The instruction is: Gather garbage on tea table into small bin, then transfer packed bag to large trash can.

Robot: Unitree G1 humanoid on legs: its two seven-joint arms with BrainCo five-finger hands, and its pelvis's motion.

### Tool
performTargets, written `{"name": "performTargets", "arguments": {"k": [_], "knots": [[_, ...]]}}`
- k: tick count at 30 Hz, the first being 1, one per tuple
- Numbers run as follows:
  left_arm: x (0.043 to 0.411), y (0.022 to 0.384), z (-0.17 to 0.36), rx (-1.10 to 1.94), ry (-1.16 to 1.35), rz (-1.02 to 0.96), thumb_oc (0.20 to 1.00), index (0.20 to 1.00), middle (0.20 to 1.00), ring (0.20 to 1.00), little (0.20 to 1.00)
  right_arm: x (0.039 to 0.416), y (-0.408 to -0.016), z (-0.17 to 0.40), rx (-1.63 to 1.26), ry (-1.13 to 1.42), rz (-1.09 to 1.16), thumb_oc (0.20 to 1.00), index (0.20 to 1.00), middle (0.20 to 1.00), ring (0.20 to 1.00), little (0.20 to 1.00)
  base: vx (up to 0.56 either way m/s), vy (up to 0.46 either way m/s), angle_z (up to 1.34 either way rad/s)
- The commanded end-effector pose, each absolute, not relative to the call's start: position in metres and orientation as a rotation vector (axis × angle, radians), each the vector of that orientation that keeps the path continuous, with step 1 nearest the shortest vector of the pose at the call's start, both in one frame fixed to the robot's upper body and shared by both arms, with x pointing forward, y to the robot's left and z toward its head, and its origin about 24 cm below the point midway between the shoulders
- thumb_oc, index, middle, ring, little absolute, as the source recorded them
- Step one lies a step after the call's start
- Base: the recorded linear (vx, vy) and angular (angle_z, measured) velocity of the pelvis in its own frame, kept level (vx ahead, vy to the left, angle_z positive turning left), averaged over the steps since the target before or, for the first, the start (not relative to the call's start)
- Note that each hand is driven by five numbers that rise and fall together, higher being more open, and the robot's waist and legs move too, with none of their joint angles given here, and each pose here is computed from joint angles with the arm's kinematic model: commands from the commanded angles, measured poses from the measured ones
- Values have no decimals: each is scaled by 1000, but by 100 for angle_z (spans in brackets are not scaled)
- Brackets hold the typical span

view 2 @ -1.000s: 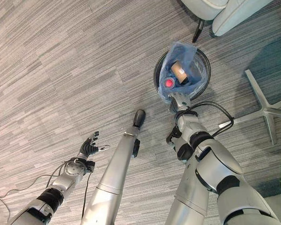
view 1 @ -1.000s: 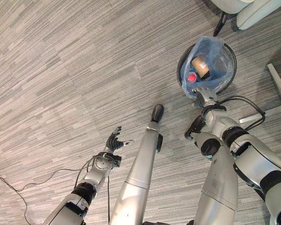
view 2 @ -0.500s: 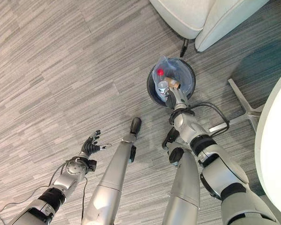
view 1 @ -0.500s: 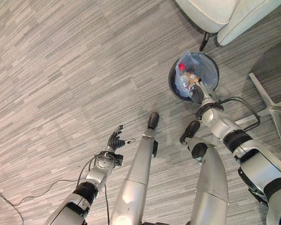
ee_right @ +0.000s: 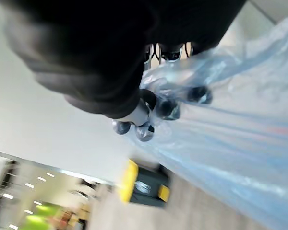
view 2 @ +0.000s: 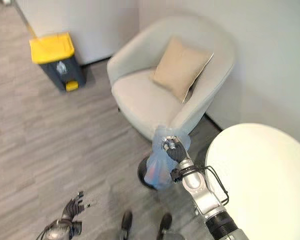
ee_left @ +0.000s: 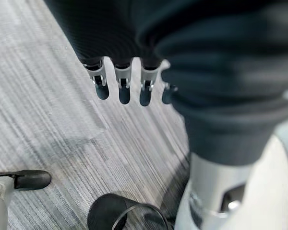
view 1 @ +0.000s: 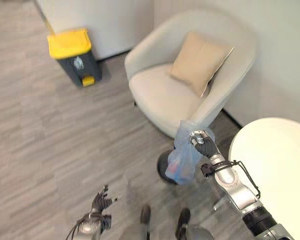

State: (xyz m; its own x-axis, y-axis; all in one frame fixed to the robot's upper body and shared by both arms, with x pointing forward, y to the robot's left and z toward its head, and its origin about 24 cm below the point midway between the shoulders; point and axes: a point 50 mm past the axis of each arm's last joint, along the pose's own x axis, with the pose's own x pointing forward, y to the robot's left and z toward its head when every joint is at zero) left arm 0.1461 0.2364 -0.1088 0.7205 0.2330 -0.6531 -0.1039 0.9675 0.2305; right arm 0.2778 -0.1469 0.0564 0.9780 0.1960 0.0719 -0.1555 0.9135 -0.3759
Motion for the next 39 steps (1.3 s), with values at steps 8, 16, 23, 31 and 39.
{"name": "performTargets", "arguments": {"k": [8,16,23,31,39], "knots": [[186,238,-78,278,568,106,1000,1000,1000,1000,1000,283,-137,106,-252,-333,218,200,200,200,200,200,-124,12,-9],[194,235,-64,226,487,135,1000,1000,1000,1000,1000,282,-141,112,-233,-360,179,200,200,200,200,200,-196,-182,32],[214,218,-44,215,376,47,1000,1000,1000,1000,1000,287,-150,118,-243,-362,172,200,200,200,200,200,-286,-96,80],[229,199,-24,230,266,-63,1000,1000,1000,1000,1000,285,-148,124,-224,-383,222,200,200,200,200,200,-23,51,49],[264,143,42,464,-93,-352,1000,1000,1000,1000,1000,278,-109,131,-127,-422,431,200,200,200,200,200,84,108,-4]]}}
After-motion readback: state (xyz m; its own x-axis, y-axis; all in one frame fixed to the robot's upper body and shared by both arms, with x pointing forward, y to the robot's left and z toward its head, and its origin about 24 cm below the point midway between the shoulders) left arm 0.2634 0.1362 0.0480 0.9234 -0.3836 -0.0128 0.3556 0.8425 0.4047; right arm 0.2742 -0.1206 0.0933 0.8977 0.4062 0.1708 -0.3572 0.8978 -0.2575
